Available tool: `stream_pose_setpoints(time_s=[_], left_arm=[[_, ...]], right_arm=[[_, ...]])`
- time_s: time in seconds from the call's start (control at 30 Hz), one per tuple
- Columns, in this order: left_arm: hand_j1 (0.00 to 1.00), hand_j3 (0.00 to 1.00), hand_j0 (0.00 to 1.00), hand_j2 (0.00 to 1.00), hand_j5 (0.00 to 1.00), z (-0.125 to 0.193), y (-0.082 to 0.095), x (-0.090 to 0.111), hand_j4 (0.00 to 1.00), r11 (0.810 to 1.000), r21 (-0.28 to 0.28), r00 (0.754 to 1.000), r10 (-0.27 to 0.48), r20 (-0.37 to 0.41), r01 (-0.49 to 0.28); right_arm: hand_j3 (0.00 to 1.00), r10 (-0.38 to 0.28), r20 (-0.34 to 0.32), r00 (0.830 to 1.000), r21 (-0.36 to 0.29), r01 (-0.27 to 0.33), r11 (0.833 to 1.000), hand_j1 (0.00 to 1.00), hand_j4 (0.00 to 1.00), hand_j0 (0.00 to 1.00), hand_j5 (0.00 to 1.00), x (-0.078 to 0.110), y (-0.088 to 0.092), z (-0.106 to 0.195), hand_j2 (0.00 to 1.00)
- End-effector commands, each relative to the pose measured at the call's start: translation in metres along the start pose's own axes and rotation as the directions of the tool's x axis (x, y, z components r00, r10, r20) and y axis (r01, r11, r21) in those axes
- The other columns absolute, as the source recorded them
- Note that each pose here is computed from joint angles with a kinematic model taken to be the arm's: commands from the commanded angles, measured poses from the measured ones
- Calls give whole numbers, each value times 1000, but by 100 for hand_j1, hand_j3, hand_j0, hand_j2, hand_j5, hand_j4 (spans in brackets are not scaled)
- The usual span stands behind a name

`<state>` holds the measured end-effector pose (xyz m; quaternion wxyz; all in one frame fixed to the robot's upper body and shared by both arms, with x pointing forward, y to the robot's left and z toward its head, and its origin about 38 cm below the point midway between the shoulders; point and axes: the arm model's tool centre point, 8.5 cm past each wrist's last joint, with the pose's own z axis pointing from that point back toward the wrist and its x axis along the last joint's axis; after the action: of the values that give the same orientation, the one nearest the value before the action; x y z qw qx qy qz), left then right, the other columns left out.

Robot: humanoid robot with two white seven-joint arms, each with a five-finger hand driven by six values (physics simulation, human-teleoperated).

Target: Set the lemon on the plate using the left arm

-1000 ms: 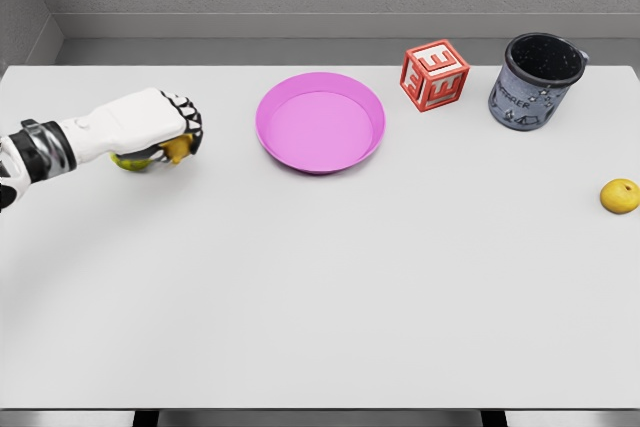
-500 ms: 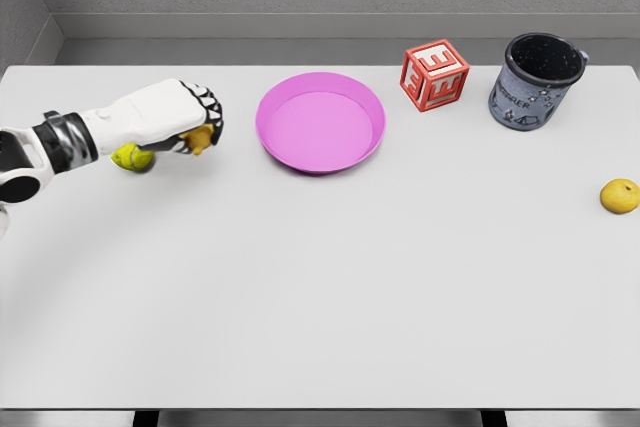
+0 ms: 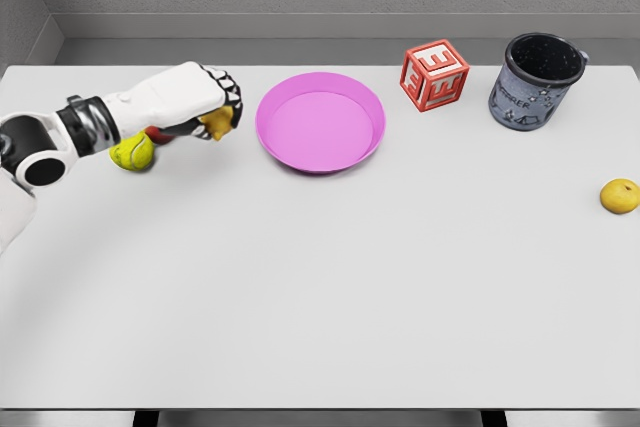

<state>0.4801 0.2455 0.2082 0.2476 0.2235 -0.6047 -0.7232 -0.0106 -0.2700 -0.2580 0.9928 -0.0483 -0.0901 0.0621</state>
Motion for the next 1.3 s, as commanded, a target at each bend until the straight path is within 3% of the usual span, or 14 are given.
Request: stream_pose_setpoints(time_s=[0.0,0.3,0.33,0.37,0.43,0.57,0.83,0.87,0.93,1.13,1.27], left_arm=[[33,33,33,33,33,-6,-4,2,33,1000,8,1000,26,3,-26],[35,35,35,35,35,-49,15,27,35,998,62,998,6,64,-10],[38,38,38,38,38,-55,17,30,38,997,70,997,7,71,-12],[47,47,47,47,47,-59,18,30,47,997,70,998,10,70,-14],[79,79,79,79,79,-63,20,31,79,997,78,997,15,73,-21],[99,99,99,99,99,-62,22,30,99,996,86,997,14,70,-20],[100,100,100,100,100,-56,30,33,100,994,112,997,2,81,-11],[100,100,100,100,100,-49,37,33,100,992,128,997,-20,78,10],[100,100,100,100,100,-23,34,31,100,990,144,998,-19,68,9],[100,100,100,100,100,55,47,24,100,974,226,1000,-23,19,18],[100,100,100,100,100,96,38,16,100,978,208,999,-6,-37,14]], right_arm=[[100,-1,0,1000,0,1,1000,100,100,100,100,0,0,0,100],[100,-1,-1,1000,0,1,1000,100,100,100,100,-1,0,0,100],[100,-1,-1,1000,0,1,1000,100,100,100,100,-1,0,0,100],[100,-1,-1,1000,0,1,1000,100,100,100,100,-1,0,0,100],[100,-1,-1,1000,0,1,1000,100,100,100,100,-1,0,0,100],[100,-1,-1,1000,0,1,1000,100,100,100,100,-1,0,0,100],[100,-1,-1,1000,0,1,1000,100,100,100,100,-1,0,0,100],[100,-1,-1,1000,0,1,1000,100,100,100,100,-1,0,0,100],[100,-1,-1,1000,0,1,1000,100,100,100,100,-1,0,0,100],[100,-1,0,1000,0,1,1000,100,100,100,100,0,0,0,100],[100,-1,-1,1000,0,1,1000,100,100,100,100,-1,0,0,100]])
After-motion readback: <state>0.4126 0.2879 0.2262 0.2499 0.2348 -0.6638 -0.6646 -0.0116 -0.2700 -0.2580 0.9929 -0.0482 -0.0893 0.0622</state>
